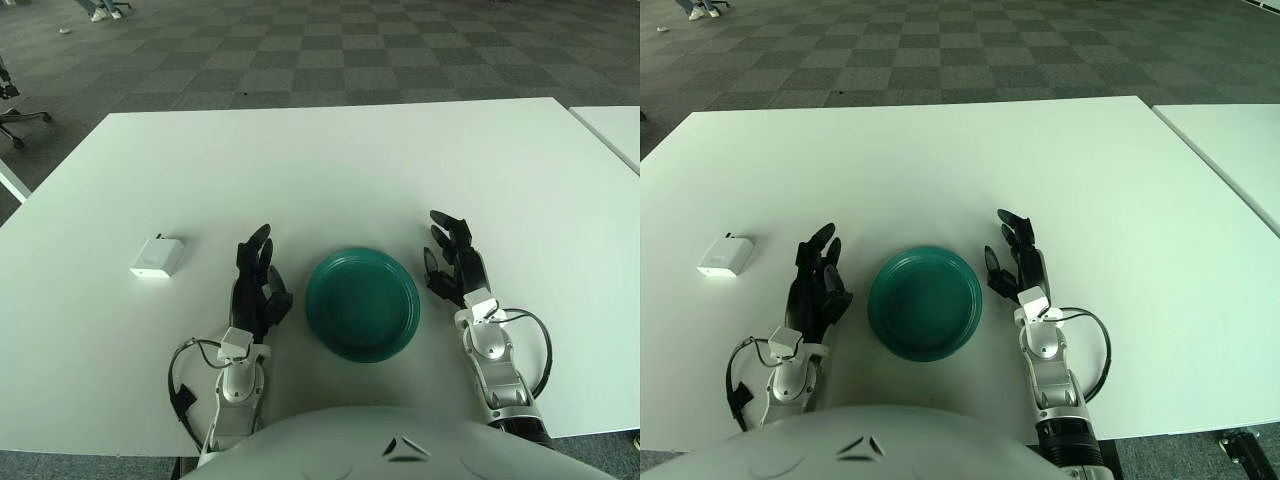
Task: Put the charger into the plate.
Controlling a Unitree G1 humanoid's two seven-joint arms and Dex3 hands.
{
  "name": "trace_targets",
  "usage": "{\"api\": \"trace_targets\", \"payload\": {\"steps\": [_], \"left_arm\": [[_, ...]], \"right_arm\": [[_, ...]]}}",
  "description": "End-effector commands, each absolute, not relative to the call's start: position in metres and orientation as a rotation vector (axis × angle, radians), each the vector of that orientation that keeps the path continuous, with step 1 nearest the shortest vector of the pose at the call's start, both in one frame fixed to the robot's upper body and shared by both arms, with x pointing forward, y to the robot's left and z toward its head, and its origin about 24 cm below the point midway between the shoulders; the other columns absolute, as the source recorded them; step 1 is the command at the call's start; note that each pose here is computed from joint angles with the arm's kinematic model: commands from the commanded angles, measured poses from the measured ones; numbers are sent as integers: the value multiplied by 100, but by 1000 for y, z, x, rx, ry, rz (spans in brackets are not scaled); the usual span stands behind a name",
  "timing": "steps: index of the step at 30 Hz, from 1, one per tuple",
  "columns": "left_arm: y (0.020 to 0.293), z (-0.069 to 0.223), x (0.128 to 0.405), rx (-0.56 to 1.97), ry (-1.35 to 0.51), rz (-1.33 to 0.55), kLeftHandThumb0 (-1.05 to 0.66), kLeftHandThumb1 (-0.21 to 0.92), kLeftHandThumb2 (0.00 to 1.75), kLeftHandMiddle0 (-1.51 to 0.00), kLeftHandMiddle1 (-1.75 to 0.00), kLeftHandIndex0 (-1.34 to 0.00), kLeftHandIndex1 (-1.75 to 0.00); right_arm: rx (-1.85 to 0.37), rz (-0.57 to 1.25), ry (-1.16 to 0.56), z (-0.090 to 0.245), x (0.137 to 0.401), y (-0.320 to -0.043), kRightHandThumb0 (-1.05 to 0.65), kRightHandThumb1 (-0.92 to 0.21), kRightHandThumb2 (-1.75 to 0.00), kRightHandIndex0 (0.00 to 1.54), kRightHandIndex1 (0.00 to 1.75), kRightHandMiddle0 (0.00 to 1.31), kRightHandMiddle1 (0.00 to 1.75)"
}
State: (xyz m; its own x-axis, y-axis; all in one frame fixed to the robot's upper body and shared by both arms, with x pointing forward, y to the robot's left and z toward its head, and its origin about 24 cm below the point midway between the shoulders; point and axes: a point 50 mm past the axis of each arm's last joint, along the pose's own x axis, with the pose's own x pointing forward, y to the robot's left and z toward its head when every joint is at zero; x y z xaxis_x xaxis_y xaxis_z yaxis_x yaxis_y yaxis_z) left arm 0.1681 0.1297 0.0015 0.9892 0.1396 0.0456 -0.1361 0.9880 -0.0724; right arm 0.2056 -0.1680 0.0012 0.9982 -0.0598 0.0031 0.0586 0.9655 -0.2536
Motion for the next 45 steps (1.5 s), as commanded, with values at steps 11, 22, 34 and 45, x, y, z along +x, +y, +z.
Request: {"api": "trace_targets", "payload": {"steps": [11,22,34,45], "left_arm": [[144,24,183,82,-106,197,-72,92,93,-41,-4,-2,-96],[217,82,198,861,-347,459,-77,92,83,-44,-5,0,-98],[246,72,200,1154,-317,635,-103,92,72,-46,-7,-5,-109],[276,90,209,1280,-168,673,-105,92,70,-39,-3,-8,-113]], "right_arm": [[-258,-58,149,-28,192,-181,-77,-92,-65,32,0,0,66],[-253,-63,137,-27,190,-185,-70,-92,-65,29,0,0,65],[-268,-68,132,-25,192,-191,-72,-92,-65,30,1,0,66],[-256,-60,117,-22,194,-195,-73,-92,-63,32,2,0,69]]}}
